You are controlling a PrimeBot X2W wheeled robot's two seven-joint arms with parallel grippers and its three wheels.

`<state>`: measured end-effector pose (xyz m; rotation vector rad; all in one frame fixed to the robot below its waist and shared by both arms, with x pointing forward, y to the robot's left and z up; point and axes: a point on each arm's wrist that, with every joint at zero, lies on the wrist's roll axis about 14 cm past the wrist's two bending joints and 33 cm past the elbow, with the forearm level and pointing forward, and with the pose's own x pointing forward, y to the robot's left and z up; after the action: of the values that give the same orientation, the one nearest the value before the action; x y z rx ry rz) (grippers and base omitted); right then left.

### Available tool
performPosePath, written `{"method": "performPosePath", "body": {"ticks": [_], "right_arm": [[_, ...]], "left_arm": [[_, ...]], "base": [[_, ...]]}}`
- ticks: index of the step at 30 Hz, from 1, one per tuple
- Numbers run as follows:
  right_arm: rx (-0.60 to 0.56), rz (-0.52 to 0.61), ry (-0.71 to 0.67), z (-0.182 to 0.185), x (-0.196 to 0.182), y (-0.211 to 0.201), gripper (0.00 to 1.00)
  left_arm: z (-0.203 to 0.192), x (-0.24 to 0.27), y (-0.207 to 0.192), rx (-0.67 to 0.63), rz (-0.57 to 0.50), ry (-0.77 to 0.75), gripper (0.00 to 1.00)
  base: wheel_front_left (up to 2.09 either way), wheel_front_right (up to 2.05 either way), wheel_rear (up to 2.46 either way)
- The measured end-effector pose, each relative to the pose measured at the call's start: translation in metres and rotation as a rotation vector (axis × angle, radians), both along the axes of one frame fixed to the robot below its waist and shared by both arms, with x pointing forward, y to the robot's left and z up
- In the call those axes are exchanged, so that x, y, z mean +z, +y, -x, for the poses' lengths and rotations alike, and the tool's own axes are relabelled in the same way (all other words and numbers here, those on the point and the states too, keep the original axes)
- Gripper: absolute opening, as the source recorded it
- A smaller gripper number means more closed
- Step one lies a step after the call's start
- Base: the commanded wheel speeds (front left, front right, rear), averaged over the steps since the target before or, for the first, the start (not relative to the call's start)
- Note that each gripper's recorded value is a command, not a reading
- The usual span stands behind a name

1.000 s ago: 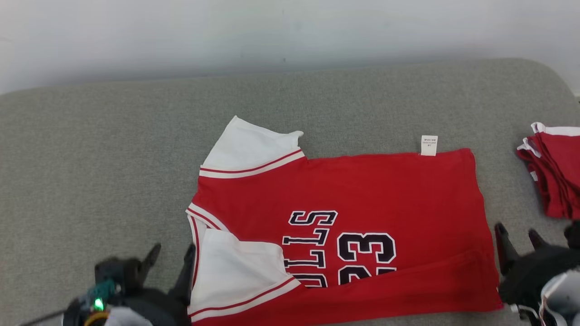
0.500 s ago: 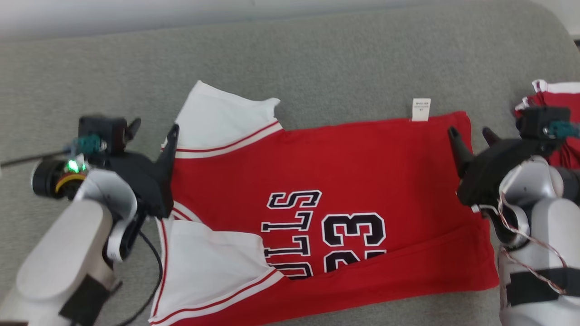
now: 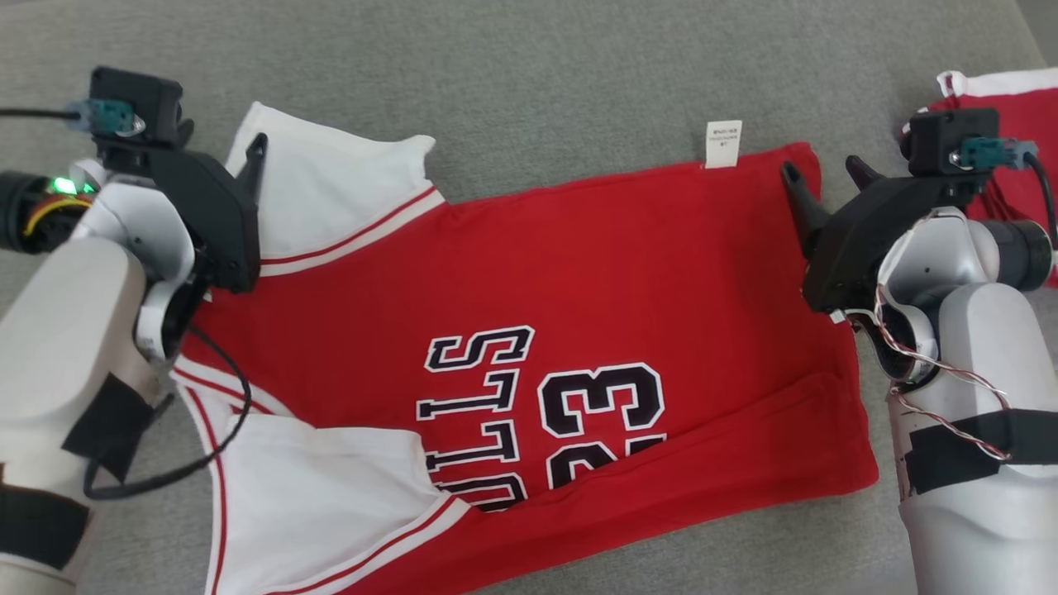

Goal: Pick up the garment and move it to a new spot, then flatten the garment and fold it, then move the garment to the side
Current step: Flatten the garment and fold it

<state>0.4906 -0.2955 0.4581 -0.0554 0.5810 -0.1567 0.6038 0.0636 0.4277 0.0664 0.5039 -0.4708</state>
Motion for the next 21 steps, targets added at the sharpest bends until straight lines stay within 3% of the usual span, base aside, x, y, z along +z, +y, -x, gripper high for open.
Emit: {"method": "performPosePath", "body": {"ticks": [15,18,20,21], "right_arm": [[-0.002,0.059,0.052,0.014,-0.012,-0.017,1.00],[-0.005,0.058,0.057,0.017,-0.013,-0.018,1.00],[-0.003,0.060,0.064,0.017,-0.014,-0.018,1.00],[-0.001,0.059,0.065,0.018,-0.014,-0.018,1.00]], "left_arm": [[-0.020,-0.031,-0.004,-0.008,-0.105,0.106,1.00],[-0.022,-0.031,-0.006,-0.014,-0.113,0.120,0.74],[-0.021,-0.033,-0.009,-0.023,-0.109,0.134,0.67],[-0.021,-0.033,-0.010,-0.030,-0.119,0.138,0.68]], "base": [[0.00,0.00,0.00],[0.00,0.00,0.00],[0.00,0.00,0.00],[0.00,0.00,0.00]]}}
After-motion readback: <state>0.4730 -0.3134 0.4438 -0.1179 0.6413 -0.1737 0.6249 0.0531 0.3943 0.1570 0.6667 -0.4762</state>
